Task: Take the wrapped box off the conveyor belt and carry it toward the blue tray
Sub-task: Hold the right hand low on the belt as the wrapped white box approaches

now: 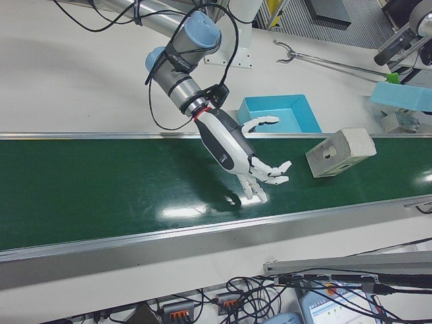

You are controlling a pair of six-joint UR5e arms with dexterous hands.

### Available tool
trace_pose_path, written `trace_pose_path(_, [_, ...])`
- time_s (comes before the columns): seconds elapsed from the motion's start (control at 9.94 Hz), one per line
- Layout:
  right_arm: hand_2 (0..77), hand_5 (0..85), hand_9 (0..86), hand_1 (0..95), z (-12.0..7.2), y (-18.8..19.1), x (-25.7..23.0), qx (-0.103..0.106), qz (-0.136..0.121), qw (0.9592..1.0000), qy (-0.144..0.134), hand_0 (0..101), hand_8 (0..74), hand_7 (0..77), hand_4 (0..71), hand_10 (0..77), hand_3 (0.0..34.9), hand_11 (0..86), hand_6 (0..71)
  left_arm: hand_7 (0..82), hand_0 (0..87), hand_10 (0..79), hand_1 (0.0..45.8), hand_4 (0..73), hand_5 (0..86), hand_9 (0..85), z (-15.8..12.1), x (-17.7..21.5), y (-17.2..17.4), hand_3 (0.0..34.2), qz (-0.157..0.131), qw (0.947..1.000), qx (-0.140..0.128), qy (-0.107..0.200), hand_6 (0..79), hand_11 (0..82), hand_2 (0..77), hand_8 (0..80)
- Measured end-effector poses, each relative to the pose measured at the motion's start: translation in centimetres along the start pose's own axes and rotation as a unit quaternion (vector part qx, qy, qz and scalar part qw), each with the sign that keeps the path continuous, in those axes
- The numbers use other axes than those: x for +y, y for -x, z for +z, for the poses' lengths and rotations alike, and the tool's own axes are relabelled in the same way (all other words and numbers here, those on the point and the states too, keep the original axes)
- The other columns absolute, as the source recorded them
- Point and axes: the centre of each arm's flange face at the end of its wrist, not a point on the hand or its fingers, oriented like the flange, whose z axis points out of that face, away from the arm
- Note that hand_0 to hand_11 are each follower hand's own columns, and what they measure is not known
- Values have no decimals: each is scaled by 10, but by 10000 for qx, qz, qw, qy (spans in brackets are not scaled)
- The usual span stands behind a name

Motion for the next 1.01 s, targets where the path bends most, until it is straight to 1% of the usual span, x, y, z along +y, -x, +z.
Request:
trace_pose_path(0.1, [224, 376, 49, 142, 2, -1, -3, -7, -6, 10000, -19, 466, 0, 240, 115, 0, 247, 16, 27, 0, 0, 5, 0, 0, 11, 0, 0, 0, 0, 0, 0, 10000, 0, 0, 0, 0, 5, 0])
trace_pose_path(0.2, [224, 376, 49, 142, 5, -2, -4, -14, -10, 10000, -26, 466, 0, 240, 115, 0, 247, 16, 27, 0, 0, 5, 0, 0, 11, 0, 0, 0, 0, 0, 0, 10000, 0, 0, 0, 0, 5, 0])
trace_pose_path(0.3, [224, 376, 60, 142, 7, -3, -4, -12, -7, 10000, -15, 466, 0, 240, 115, 0, 234, 16, 38, 5, 0, 0, 0, 0, 11, 0, 0, 0, 0, 0, 0, 10000, 0, 0, 0, 0, 5, 0])
trace_pose_path(0.4, [224, 376, 60, 142, 8, -4, -3, -2, 4, 10000, 6, 466, 0, 240, 115, 0, 211, 16, 38, 0, 0, 0, 0, 0, 11, 0, 0, 0, 0, 0, 0, 10000, 0, 0, 0, 0, 5, 0])
trace_pose_path(0.5, [224, 376, 60, 142, 8, -5, -2, 9, 14, 10000, 21, 466, 0, 240, 115, 0, 211, 16, 38, 0, 0, 5, 0, 0, 11, 0, 0, 0, 0, 0, 0, 10000, 0, 0, 0, 0, 5, 0])
trace_pose_path(0.6, [229, 393, 60, 175, 8, -6, 0, 17, 24, 10000, 42, 473, 0, 240, 125, 0, 200, 16, 44, 0, 0, 5, 0, 0, 11, 0, 0, 0, 0, 0, 0, 10000, 0, 0, 0, 0, 5, 0])
trace_pose_path(0.8, [229, 393, 60, 169, 8, -8, 2, 38, 26, 10000, 66, 475, 0, 245, 136, 0, 199, 16, 44, 0, 0, 0, 0, 0, 11, 0, 0, 0, 0, 0, 0, 10000, 0, 0, 0, 0, 5, 0])
trace_pose_path(0.91, [235, 393, 60, 185, 7, -10, 0, 51, 22, 10000, 50, 490, 0, 245, 104, 0, 209, 16, 44, 0, 0, 0, 0, 0, 11, 0, 0, 0, 0, 0, 0, 10000, 0, 0, 0, 0, 5, 0])
trace_pose_path(1.01, [251, 371, 60, 218, 7, -11, -1, 57, 20, 10000, 40, 507, 16, 245, 104, 0, 211, 16, 38, 0, 0, 0, 0, 0, 11, 0, 0, 0, 0, 0, 0, 10000, 0, 0, 0, 0, 5, 0])
